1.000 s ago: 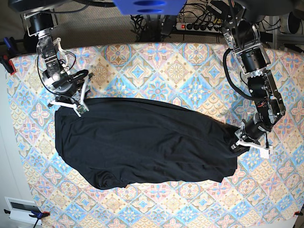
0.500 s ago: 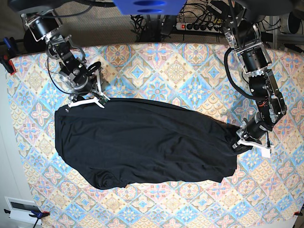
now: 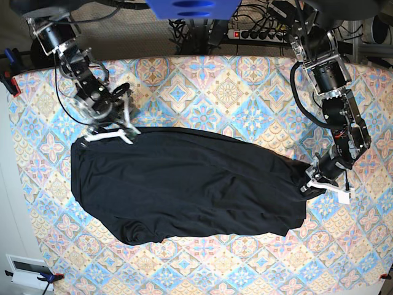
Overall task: Layout the t-shirt on the table in an organized manner, then fold the t-shirt properly
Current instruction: 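Release the shirt with the right gripper and move it inward, then grasp the shirt corner with the right gripper near its end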
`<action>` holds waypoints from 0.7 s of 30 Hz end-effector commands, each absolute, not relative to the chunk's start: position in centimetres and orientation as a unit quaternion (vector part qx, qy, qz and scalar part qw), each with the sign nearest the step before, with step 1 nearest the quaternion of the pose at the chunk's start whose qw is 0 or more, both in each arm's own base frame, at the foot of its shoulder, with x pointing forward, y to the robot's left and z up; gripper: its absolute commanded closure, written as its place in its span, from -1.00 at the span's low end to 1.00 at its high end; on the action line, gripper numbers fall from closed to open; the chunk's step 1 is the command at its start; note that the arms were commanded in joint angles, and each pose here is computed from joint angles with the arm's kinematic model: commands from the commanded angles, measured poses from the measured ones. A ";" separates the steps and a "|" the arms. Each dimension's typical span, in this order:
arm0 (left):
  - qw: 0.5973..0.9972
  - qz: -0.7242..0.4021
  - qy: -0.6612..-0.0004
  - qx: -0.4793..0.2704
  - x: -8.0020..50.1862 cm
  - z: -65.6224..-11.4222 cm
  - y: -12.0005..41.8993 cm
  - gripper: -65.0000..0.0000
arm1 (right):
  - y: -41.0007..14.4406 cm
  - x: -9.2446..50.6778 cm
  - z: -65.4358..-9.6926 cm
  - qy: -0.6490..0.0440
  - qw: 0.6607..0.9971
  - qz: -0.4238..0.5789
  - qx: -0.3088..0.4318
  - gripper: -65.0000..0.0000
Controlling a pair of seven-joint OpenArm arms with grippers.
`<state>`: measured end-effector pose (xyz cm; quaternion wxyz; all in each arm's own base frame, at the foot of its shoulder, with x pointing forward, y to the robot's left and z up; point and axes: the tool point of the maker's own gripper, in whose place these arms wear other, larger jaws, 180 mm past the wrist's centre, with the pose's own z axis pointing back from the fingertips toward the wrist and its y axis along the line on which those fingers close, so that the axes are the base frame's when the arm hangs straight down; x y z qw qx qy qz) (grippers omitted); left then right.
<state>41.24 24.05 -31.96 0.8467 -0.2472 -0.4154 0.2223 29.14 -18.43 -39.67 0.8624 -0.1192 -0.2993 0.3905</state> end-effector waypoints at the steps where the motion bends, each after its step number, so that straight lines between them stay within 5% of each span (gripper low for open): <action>1: 0.834 0.215 -0.443 -0.249 42.2 -30.0 24.5 1.00 | -19.1 30.5 -37.4 -0.333 0.858 0.371 -0.121 0.21; 9: 0.834 0.216 -0.441 -0.251 42.2 -30.1 24.3 1.00 | -24.3 32.0 -32.6 -0.394 0.911 0.119 0.038 0.21; 16: 0.834 0.216 -0.441 -0.251 42.2 -30.1 24.3 1.00 | -29.5 30.1 -36.1 -0.352 0.911 -0.115 0.182 0.21; 21: 0.834 0.216 -0.441 -0.251 42.2 -30.1 24.3 1.00 | -28.1 28.4 -39.7 -0.307 0.911 -0.166 0.220 0.21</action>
